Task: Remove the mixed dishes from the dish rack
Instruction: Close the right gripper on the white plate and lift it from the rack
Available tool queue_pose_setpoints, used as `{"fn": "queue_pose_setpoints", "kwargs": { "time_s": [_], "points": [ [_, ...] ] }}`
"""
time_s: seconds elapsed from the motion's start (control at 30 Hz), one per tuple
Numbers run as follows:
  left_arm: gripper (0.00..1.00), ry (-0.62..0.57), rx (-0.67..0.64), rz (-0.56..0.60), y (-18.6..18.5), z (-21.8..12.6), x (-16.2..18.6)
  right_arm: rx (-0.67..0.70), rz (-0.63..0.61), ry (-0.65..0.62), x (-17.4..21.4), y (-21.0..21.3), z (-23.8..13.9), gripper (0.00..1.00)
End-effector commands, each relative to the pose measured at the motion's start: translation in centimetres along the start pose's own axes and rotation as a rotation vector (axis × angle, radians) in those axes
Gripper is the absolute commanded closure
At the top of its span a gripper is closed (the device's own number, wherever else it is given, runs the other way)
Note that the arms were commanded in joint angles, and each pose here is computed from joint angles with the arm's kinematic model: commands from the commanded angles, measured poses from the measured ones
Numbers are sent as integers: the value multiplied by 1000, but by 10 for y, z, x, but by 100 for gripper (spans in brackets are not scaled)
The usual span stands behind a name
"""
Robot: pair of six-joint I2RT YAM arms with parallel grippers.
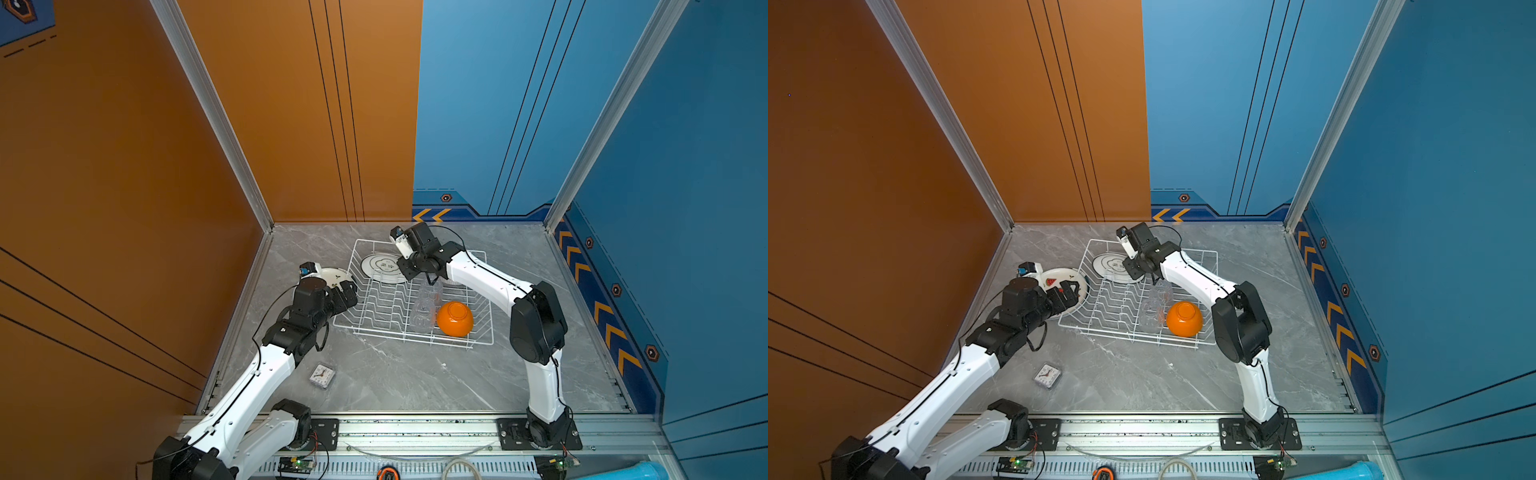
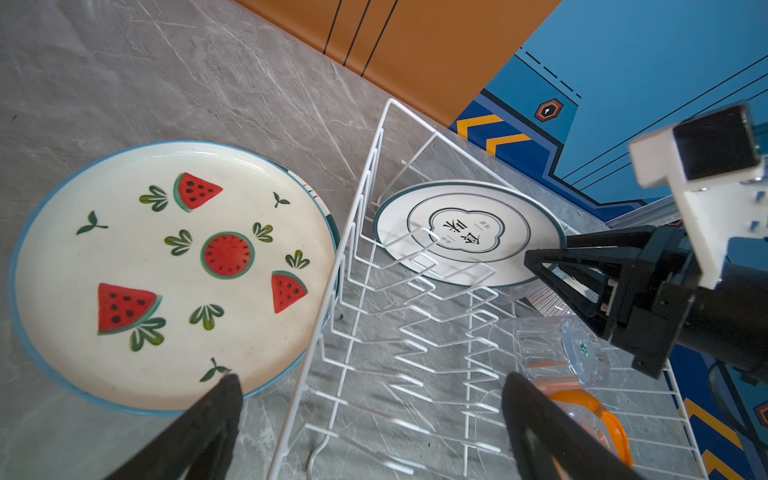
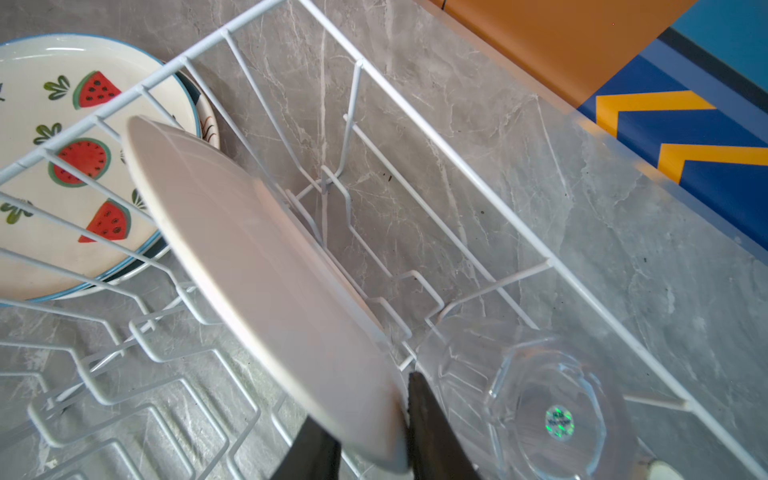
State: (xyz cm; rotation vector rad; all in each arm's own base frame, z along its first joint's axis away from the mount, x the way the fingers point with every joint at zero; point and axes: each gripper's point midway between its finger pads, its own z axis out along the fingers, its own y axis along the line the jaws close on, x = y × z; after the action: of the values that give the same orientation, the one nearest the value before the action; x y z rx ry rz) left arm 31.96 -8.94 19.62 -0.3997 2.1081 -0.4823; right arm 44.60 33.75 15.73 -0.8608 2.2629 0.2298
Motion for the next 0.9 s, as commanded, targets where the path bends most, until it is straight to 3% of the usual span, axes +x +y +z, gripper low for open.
{"fn": "queue_pose_setpoints", "kwargs": {
  "time_s": [0.0, 0.1, 0.33, 0.43, 0.87],
  "points": [
    [2, -11, 5, 10, -3, 5, 0, -43, -27, -4, -8, 10, -3, 77],
    [2, -5, 7, 9, -5, 6, 0, -43, -30, -6, -9, 10, -3, 84],
    [2, -16, 8, 11, -9, 4, 1, -22, -45, -35, -14, 8, -13, 89],
    [2, -21, 11, 16, -11, 2, 2, 0, -46, -51, -14, 5, -18, 100],
    [2, -31, 2, 26, -11, 0, 4, 49, -45, -183, -36, 3, -59, 100]
  ]
}}
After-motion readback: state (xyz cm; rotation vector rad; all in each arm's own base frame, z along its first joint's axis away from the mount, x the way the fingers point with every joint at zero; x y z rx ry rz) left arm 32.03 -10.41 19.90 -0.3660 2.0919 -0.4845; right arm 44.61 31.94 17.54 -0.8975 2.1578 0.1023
